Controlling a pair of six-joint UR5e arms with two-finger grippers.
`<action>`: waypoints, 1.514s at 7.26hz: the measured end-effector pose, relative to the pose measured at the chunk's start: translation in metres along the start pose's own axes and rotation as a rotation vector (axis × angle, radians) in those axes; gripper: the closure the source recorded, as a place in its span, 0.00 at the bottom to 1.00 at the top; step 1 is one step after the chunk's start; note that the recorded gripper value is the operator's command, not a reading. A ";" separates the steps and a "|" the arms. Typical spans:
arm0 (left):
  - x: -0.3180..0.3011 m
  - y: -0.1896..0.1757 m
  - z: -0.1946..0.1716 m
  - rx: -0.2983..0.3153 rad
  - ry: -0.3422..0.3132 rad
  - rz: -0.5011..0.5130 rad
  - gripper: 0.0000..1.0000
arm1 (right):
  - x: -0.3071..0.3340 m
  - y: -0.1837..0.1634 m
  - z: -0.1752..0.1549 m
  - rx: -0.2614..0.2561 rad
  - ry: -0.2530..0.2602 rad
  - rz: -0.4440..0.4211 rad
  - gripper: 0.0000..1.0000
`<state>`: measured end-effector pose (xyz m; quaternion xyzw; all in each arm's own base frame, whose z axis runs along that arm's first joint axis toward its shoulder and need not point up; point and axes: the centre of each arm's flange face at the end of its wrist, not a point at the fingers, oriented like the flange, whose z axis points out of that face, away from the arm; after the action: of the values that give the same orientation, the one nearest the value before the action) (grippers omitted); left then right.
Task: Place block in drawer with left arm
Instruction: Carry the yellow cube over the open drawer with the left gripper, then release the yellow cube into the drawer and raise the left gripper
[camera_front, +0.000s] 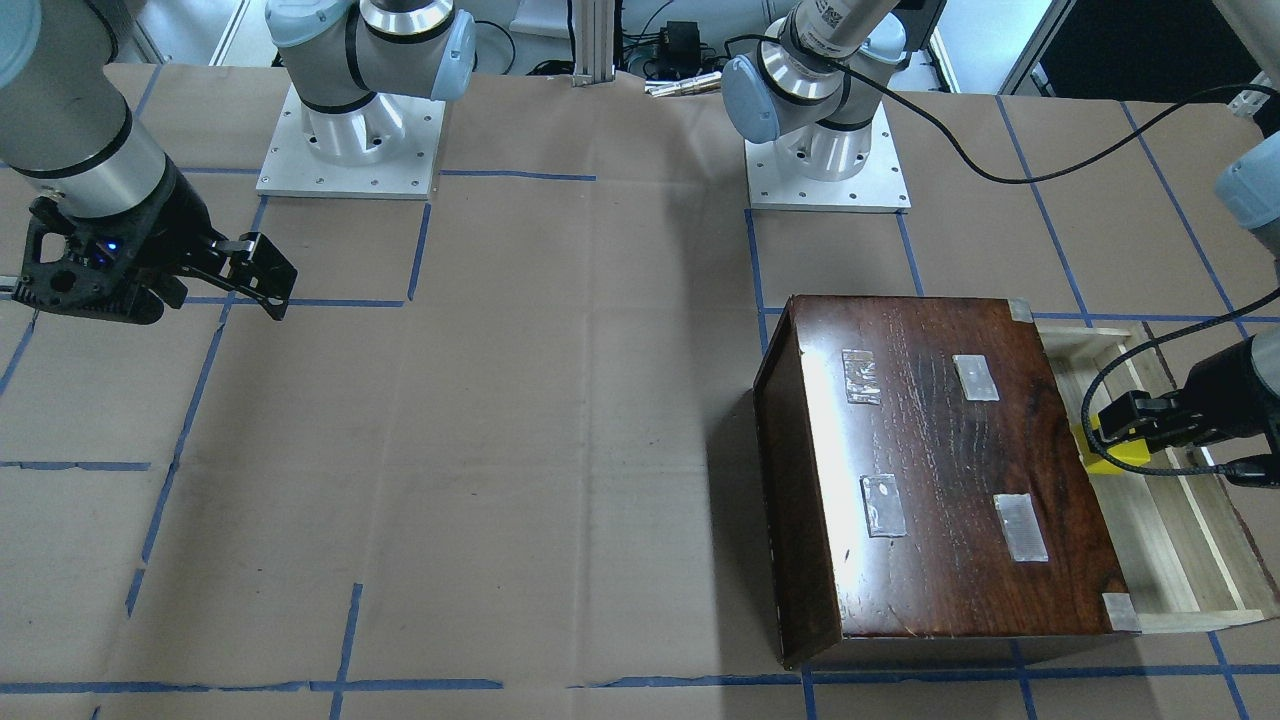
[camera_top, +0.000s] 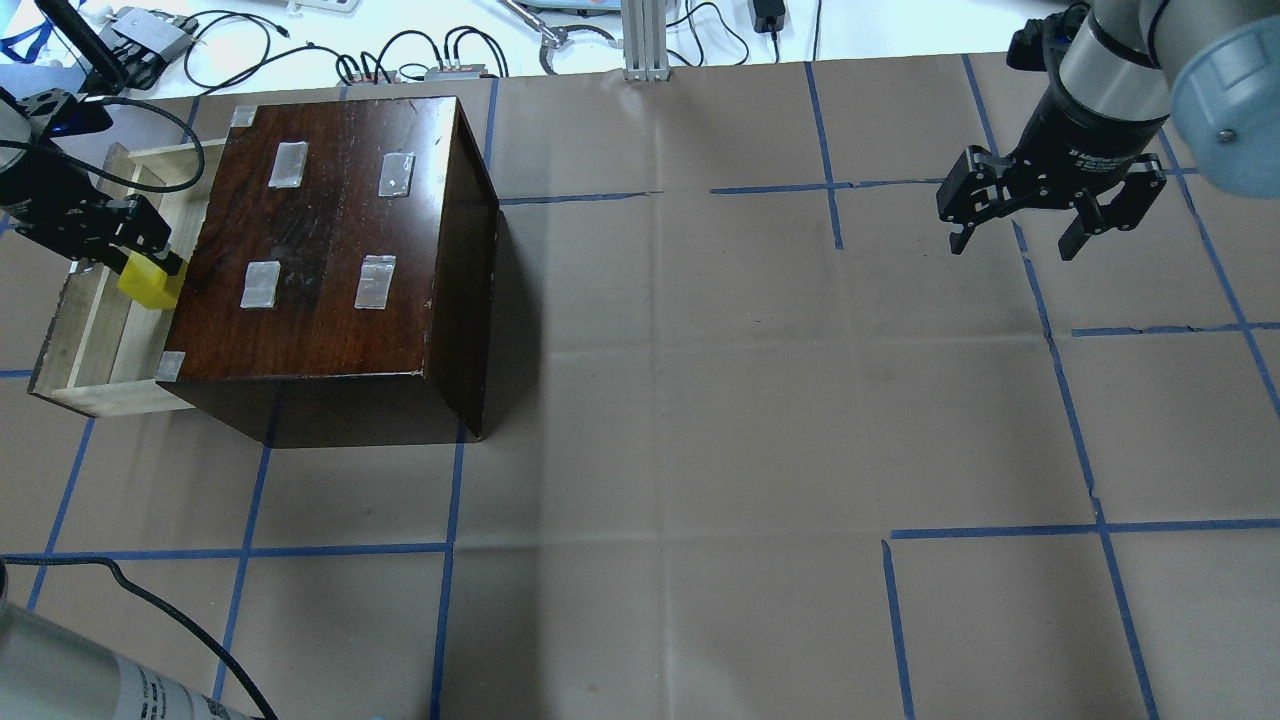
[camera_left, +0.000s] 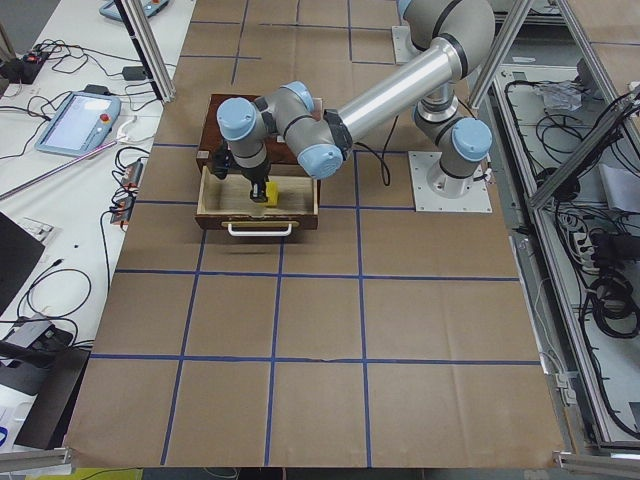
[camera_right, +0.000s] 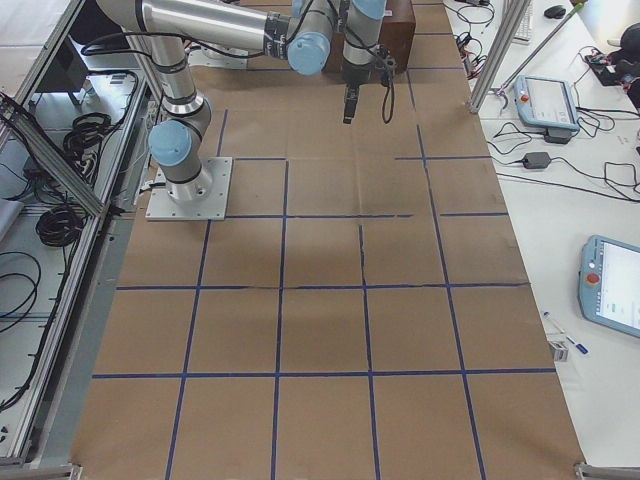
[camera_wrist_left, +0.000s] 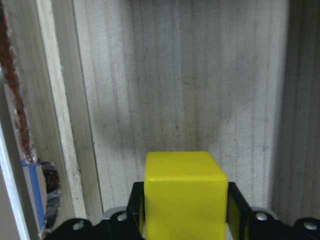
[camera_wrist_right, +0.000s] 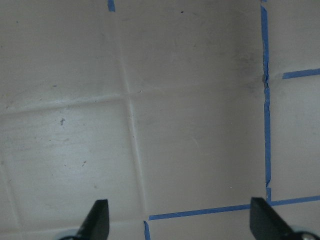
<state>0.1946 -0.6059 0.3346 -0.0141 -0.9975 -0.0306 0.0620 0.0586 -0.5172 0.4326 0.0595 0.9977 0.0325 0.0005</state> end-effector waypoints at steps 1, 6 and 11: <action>-0.001 -0.001 0.000 0.005 -0.006 0.003 0.86 | 0.000 0.000 0.000 0.000 0.000 0.000 0.00; -0.004 -0.007 0.006 0.018 -0.018 0.008 0.19 | 0.000 0.000 0.000 0.000 0.000 0.000 0.00; -0.002 -0.006 0.003 0.020 -0.021 -0.012 0.09 | 0.000 0.000 0.000 0.001 0.000 0.000 0.00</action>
<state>0.1965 -0.6117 0.3311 -0.0078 -0.9984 -0.0208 0.0515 0.0586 -0.5173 0.4329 0.0597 0.9977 0.0321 0.0006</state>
